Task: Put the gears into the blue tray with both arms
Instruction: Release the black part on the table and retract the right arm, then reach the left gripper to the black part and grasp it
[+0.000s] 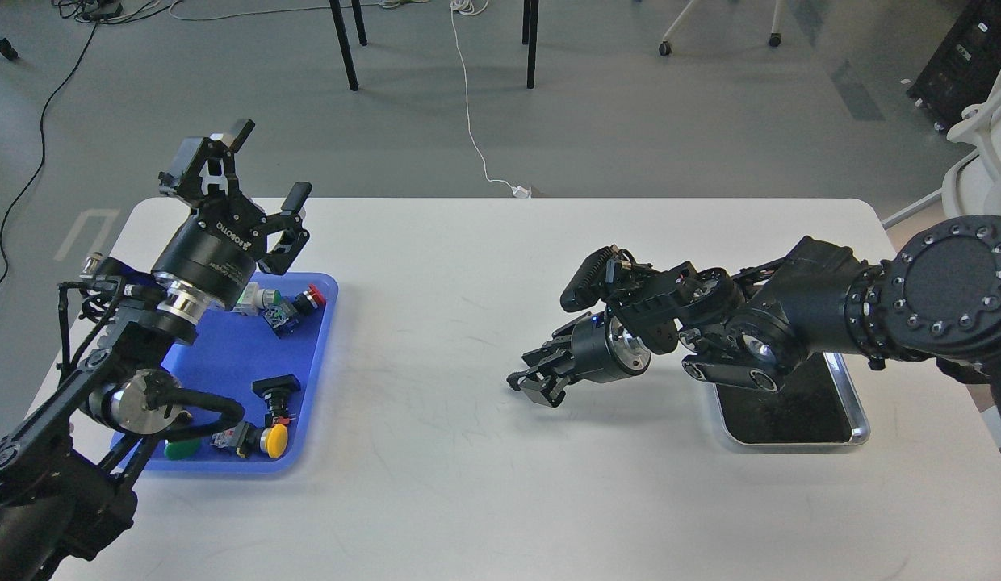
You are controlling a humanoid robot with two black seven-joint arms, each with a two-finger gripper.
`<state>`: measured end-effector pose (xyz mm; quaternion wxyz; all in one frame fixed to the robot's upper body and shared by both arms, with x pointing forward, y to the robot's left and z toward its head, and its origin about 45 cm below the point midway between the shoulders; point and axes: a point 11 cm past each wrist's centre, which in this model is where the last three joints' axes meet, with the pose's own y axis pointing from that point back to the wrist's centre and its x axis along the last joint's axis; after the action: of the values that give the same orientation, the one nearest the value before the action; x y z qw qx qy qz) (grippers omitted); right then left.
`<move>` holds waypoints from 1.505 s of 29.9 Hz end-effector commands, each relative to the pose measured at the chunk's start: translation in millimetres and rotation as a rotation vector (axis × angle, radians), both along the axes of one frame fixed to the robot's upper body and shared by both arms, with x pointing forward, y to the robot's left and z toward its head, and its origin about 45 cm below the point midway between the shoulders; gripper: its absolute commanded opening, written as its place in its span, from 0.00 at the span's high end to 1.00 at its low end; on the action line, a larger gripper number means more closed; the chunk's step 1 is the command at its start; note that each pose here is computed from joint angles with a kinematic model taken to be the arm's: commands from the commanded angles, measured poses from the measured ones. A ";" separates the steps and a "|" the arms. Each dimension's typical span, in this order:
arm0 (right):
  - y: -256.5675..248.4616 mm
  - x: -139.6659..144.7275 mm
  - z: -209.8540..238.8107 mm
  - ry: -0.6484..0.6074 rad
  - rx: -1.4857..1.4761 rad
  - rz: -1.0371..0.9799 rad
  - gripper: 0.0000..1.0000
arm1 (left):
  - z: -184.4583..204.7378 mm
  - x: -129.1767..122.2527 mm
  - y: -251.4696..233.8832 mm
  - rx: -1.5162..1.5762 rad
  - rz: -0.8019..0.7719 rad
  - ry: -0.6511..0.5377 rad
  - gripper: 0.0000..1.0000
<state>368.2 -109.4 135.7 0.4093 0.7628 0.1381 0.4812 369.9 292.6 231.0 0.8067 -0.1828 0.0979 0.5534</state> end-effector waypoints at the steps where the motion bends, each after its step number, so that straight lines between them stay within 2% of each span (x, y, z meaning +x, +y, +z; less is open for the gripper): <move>1: 5.2 3.3 7.2 0.001 0.026 -0.021 0.37 | -0.7 -0.5 0.1 -0.001 -0.001 0.001 0.02; 4: 6.7 12.4 22.8 -0.014 0.064 -0.050 0.22 | -0.7 -0.6 0.7 0.003 -0.001 0.002 0.02; 7: -19.5 27.0 43.4 -0.025 0.122 -0.146 0.09 | -0.3 -1.0 3.6 0.015 -0.002 0.002 0.02; 8: -29.7 32.6 51.8 -0.027 0.156 -0.194 0.07 | -0.1 -1.2 4.5 0.021 -0.003 0.002 0.02; 12: -76.1 45.4 77.1 0.011 0.362 -0.449 0.06 | 3.3 -0.2 8.3 0.060 -0.012 -0.006 0.02; 20: -152.1 44.5 80.3 0.227 0.997 -1.030 0.04 | 2.6 -6.6 -10.8 0.271 -0.148 -0.081 0.02; 24: -176.9 32.8 65.2 0.438 1.263 -1.235 0.04 | -2.3 -16.7 -35.2 0.500 -0.280 -0.174 0.02; 29: -216.8 20.5 58.2 0.649 1.539 -1.407 0.04 | -3.8 -30.9 -93.2 0.849 -0.547 -0.427 0.02; 35: -248.0 1.5 51.0 0.721 1.612 -1.450 0.04 | -24.2 -46.9 -154.9 1.303 -0.906 -0.684 0.02; 40: -257.8 -10.6 41.3 0.752 1.620 -1.483 0.03 | -46.7 -41.8 -187.4 1.619 -1.075 -0.877 0.02; 45: -258.7 -13.6 37.8 0.755 1.617 -1.494 0.03 | -73.6 -27.7 -201.7 1.749 -1.161 -0.889 0.03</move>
<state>355.8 -367.7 174.8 -0.0829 0.7887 -0.5793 -0.1885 335.2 98.8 171.3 0.7742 0.3149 -0.5371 -0.1135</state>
